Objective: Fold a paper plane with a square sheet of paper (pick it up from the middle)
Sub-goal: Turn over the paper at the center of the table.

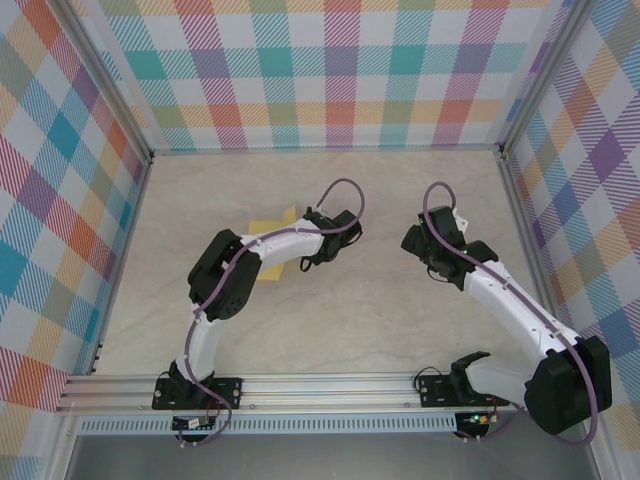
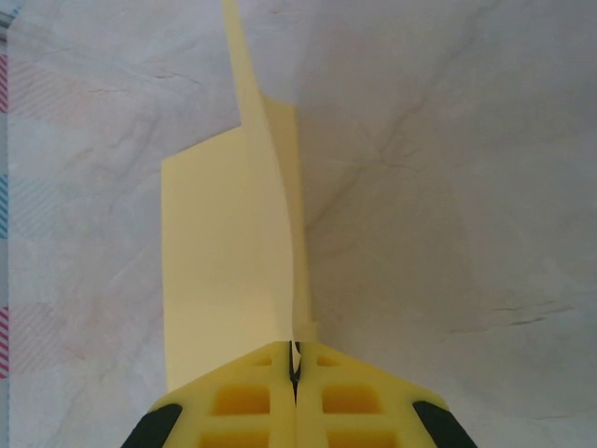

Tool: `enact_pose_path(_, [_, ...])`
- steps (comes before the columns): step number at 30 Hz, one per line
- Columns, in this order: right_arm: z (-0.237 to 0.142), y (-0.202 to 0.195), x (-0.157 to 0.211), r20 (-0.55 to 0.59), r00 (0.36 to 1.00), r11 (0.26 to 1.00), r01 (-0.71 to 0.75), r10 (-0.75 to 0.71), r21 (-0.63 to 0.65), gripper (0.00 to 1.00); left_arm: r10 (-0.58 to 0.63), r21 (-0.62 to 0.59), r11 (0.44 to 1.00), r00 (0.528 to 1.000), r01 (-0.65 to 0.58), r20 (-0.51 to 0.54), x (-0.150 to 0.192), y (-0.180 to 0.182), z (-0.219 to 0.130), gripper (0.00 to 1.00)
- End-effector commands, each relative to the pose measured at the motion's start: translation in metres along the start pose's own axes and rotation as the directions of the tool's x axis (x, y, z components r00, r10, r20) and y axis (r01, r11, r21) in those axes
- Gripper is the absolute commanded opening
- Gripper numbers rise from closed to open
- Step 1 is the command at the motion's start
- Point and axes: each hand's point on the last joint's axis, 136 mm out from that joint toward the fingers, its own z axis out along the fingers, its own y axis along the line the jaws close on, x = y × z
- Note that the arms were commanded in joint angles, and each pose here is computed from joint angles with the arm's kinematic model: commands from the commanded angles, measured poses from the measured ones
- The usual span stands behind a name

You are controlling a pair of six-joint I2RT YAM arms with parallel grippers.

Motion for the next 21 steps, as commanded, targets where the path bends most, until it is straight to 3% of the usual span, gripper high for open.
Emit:
enact_pose_path(1, [-0.001,-0.014,0.003,-0.001,1.0,0.999,-0.023,0.023,0.048,0.82,-0.01,0.084,0.996,1.0,0.009,0.013,-0.005,-0.034,-0.011,0.04])
enact_pose_path(7, [0.004,-0.016,0.004,-0.013,0.999,0.998,-0.029,0.03,0.061,0.82,0.004,0.17,0.985,1.0,-0.001,-0.018,0.006,-0.068,-0.011,0.07])
enact_pose_path(16, [0.006,-0.013,0.006,-0.032,0.999,0.998,-0.026,0.027,0.054,0.82,-0.017,0.262,0.964,0.998,0.033,-0.064,0.016,-0.085,-0.015,0.2])
enact_pose_path(19, [0.007,-0.012,0.007,-0.04,0.999,0.999,-0.023,0.025,0.047,0.82,-0.055,0.345,0.936,0.997,0.073,-0.06,0.005,-0.083,-0.037,0.3])
enact_pose_path(21, [0.008,-0.008,0.008,-0.048,0.999,1.0,-0.015,0.016,0.027,0.83,-0.11,0.443,0.888,0.993,0.121,-0.052,-0.009,-0.077,-0.065,0.37])
